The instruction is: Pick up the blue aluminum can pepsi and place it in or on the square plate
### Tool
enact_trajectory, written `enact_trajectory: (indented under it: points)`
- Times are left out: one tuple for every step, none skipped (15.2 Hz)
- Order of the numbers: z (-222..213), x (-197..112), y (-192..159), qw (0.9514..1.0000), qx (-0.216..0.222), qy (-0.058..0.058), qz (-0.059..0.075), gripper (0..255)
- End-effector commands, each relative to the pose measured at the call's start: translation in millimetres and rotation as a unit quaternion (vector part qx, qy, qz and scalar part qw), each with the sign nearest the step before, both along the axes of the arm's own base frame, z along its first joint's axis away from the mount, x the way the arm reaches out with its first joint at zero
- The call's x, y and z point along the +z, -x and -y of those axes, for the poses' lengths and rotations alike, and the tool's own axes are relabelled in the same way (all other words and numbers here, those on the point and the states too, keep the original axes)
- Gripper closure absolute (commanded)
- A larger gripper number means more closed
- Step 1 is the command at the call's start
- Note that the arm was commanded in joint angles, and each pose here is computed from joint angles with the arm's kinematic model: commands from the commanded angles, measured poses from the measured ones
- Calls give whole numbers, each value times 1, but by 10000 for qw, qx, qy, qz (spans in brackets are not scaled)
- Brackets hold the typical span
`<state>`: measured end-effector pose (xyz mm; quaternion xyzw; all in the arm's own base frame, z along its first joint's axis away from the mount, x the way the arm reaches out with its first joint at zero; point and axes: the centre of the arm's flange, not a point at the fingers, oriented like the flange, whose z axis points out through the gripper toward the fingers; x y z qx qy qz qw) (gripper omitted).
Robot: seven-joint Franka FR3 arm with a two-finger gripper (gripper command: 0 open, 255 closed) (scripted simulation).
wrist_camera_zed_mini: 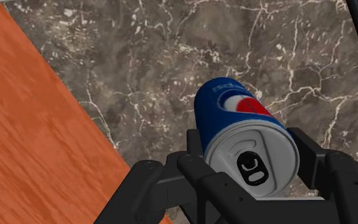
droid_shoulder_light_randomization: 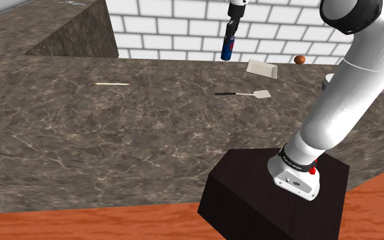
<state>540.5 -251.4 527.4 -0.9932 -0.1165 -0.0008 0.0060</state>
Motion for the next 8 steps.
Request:
enact_trajectory:
  points:
    - [23, 5, 18, 10000, 9, -3, -2, 255]
    - [34, 6, 26, 10000, 9, -3, -2, 255]
    - [44, 7, 33, 10000, 9, -3, -2, 255]
    - [55, 9, 41, 10000, 9, -3, -2, 255]
    - [66, 10, 48, 10000, 9, -3, -2, 255]
    - [77, 12, 56, 10000, 9, -3, -2, 255]
    - [87, 13, 63, 10000, 9, -3, -2, 255]
    - [98, 15, 71, 10000, 9, -3, -2, 255]
